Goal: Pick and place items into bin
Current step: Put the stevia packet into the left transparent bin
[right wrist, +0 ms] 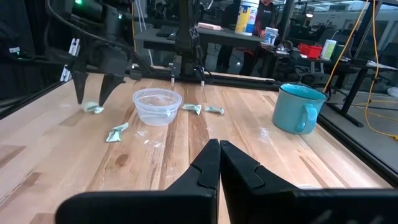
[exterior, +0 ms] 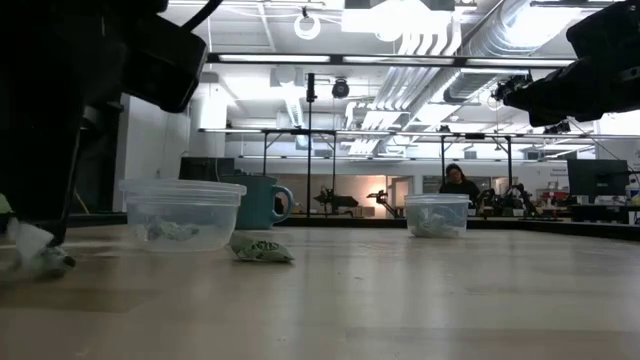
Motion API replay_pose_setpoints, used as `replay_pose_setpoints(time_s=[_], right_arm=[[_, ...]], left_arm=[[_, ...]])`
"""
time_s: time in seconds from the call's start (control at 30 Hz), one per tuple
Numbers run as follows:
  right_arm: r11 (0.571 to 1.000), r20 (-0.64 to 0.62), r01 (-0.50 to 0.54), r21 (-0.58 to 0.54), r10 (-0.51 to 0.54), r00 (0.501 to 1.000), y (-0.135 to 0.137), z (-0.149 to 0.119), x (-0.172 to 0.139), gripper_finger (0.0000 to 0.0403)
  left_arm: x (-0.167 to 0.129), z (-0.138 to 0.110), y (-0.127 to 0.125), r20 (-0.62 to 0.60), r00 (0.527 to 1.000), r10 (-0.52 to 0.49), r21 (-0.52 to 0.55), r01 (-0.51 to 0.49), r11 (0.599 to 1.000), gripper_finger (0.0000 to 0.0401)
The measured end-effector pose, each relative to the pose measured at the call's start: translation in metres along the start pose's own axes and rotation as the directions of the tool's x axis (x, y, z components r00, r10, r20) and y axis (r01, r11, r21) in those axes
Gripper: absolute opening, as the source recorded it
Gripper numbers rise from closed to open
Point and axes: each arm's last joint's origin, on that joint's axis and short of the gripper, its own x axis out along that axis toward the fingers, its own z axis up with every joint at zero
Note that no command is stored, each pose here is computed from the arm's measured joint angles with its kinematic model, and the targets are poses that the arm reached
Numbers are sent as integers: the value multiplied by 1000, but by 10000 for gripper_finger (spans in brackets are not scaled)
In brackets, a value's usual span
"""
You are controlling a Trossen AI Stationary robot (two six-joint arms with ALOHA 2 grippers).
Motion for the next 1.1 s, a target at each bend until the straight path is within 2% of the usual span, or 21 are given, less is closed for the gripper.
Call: replay_pose_setpoints(time_s=[0.33, 0.63, 0.8, 1.1], right_arm=[[1000, 0, 0, 0, 0, 1000, 0, 0, 0, 2], [1000, -4, -1, -1, 1, 1000, 0, 0, 0, 2], [1000, -5, -1, -1, 1, 1000, 0, 0, 0, 2], [1000, -6, -1, -2, 1, 1000, 0, -1, 0, 2]], left_arm=[[5, 1, 1, 47, 999, 27, -5, -27, 1000, 234], [23, -2, 5, -35, 998, 61, -3, -61, 998, 234], [18, 1, 6, -53, 997, 53, -12, -53, 998, 234], [9, 0, 12, -184, 981, 57, -31, -64, 997, 234]])
